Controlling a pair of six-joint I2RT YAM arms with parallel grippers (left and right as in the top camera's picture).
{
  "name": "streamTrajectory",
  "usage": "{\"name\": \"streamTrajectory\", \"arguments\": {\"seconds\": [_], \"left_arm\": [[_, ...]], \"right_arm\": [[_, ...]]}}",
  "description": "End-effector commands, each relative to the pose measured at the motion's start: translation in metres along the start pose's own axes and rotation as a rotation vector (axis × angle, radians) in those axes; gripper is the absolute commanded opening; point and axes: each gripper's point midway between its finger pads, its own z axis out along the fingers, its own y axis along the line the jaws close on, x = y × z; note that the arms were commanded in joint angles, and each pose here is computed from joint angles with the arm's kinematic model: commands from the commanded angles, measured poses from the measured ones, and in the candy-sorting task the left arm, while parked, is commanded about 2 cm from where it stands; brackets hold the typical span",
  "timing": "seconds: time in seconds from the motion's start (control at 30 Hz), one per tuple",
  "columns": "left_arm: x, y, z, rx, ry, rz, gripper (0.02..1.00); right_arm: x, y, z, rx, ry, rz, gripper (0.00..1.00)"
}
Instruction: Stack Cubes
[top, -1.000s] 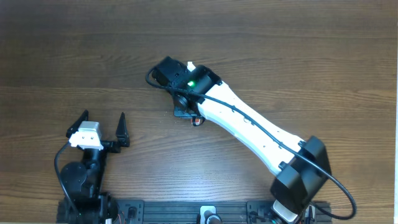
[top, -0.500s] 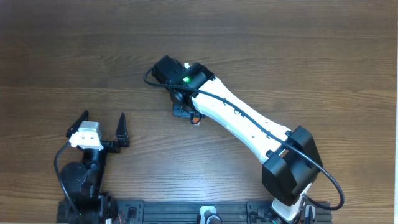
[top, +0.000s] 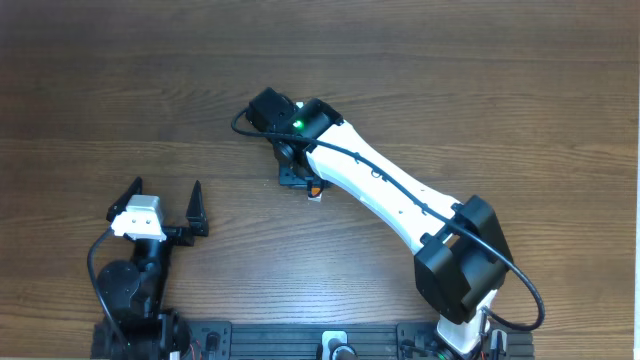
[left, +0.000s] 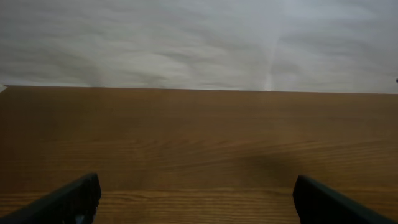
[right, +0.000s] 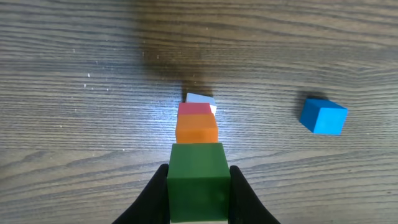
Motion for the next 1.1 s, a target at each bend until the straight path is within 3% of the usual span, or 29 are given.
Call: {"name": "streamTrajectory", "arguments": {"seconds": [0.03,1.1], "left_arm": [[0.001,0.002,0.000,-0.009,-0.002,0.015,0.998],[0.001,0.002,0.000,-0.009,-0.002,0.015,0.998]], "right_arm": [[-0.004,0.001,0.005,-0.004,0.014,0.002,0.045],[-0.001,-0.002,0.019,0.011,0.040,0.008,0.051]]}}
